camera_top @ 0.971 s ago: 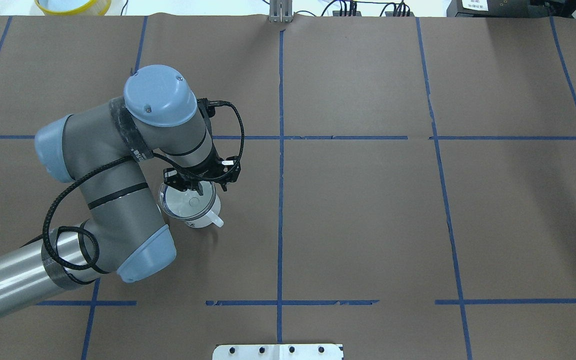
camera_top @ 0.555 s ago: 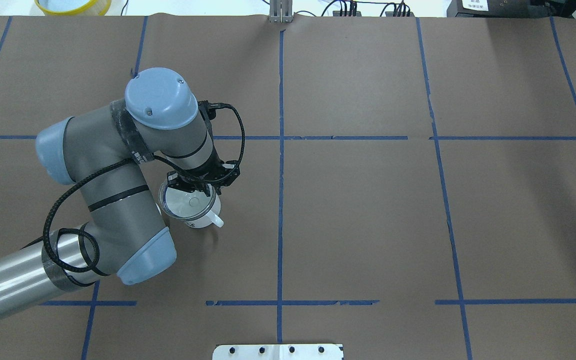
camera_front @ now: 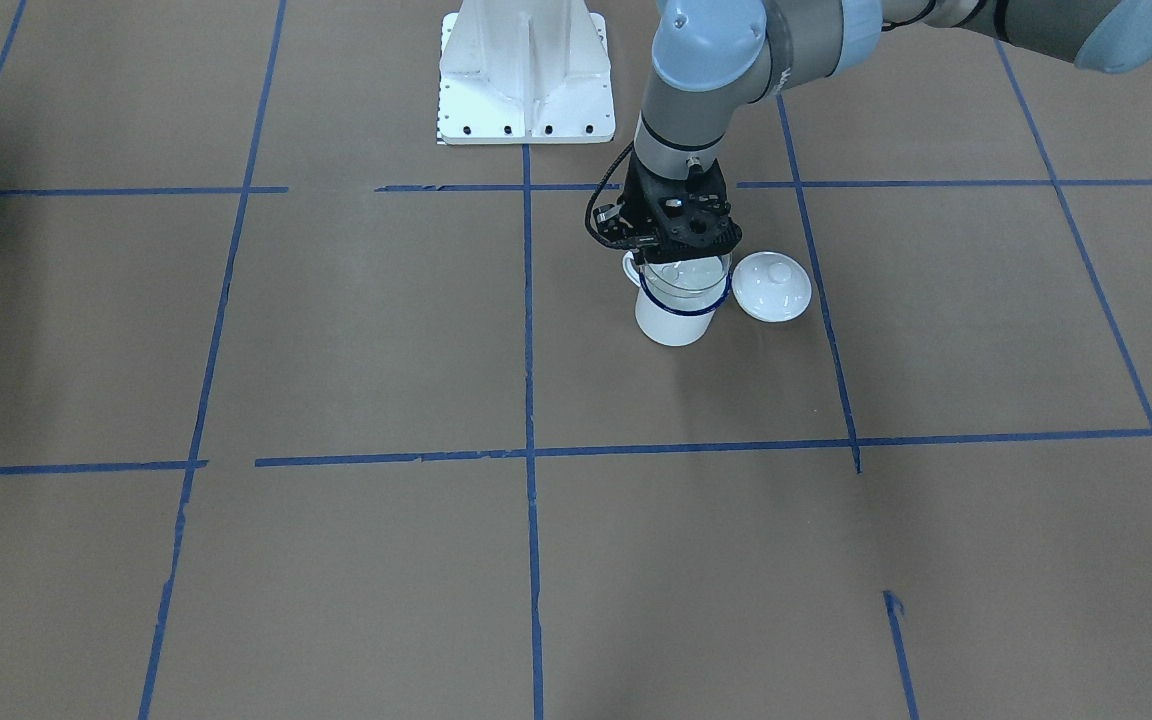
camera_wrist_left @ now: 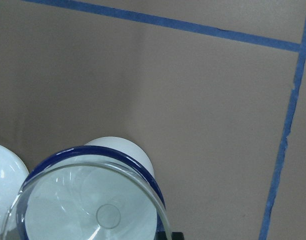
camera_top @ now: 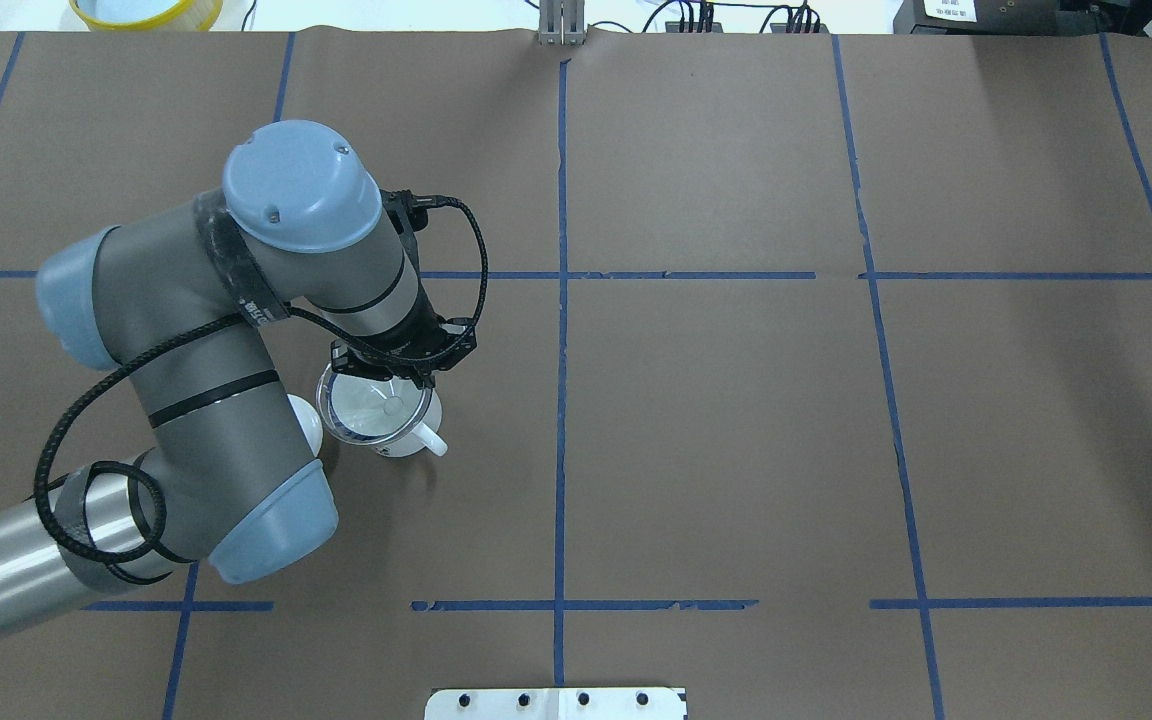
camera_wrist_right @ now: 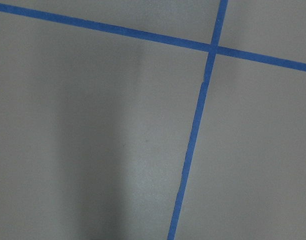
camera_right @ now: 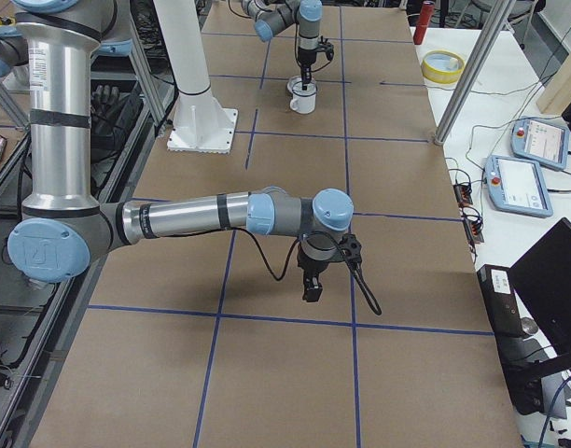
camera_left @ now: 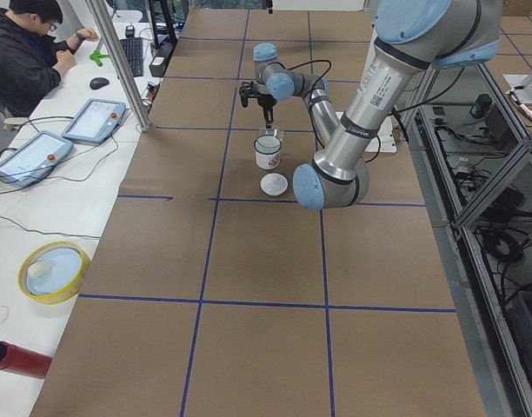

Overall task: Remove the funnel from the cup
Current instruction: 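Lift the glass funnel out of the mug with the left gripper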

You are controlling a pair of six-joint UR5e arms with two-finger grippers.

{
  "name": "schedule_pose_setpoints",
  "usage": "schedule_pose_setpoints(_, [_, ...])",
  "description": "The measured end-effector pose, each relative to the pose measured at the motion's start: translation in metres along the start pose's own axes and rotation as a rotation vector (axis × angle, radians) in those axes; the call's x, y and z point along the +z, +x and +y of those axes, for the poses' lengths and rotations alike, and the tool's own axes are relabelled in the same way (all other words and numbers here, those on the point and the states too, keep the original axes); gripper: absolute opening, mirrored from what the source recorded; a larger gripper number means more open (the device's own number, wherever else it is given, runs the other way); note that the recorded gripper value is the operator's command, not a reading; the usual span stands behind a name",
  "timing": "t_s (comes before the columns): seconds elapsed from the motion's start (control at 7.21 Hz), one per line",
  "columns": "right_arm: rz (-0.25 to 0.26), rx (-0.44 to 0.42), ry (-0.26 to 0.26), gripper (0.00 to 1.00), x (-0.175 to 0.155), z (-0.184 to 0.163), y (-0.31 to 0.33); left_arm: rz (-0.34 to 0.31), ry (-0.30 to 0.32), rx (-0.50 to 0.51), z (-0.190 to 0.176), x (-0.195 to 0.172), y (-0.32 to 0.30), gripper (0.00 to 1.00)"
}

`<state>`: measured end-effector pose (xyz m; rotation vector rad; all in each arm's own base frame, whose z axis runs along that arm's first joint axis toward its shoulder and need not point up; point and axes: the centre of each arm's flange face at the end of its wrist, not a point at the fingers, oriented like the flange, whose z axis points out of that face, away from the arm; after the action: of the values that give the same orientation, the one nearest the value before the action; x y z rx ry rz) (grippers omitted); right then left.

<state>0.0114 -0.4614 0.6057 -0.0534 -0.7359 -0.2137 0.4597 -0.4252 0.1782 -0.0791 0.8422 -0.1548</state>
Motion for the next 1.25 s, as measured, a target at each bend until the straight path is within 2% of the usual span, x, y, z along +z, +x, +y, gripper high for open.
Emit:
schedule_pose_setpoints(0.28, [0.000, 0.000, 0.000, 1.00, 0.000, 0.000, 0.000, 0.007, 0.044, -0.062, 0.000, -0.066, -0.014, 0.00])
schedule_pose_setpoints(0.42, [0.000, -0.001, 0.000, 1.00, 0.000, 0.000, 0.000, 0.031, 0.110, -0.173, -0.017, -0.095, -0.022, 0.00])
schedule_pose_setpoints(0.55, [0.000, -0.001, 0.000, 1.00, 0.000, 0.000, 0.000, 0.083, 0.206, -0.317, -0.035, -0.110, -0.025, 0.00])
schedule_pose_setpoints(0.69, [0.000, -0.001, 0.000, 1.00, 0.000, 0.000, 0.000, 0.162, 0.303, -0.464, -0.060, -0.111, -0.024, 0.00])
schedule_pose_setpoints(0.97, [0.000, -0.001, 0.000, 1.00, 0.000, 0.000, 0.000, 0.337, 0.480, -0.732, -0.127, -0.075, -0.022, 0.00])
schedule_pose_setpoints(1.25, [0.000, 0.000, 0.000, 1.00, 0.000, 0.000, 0.000, 0.474, 0.619, -0.926, -0.194, -0.006, -0.035, 0.00])
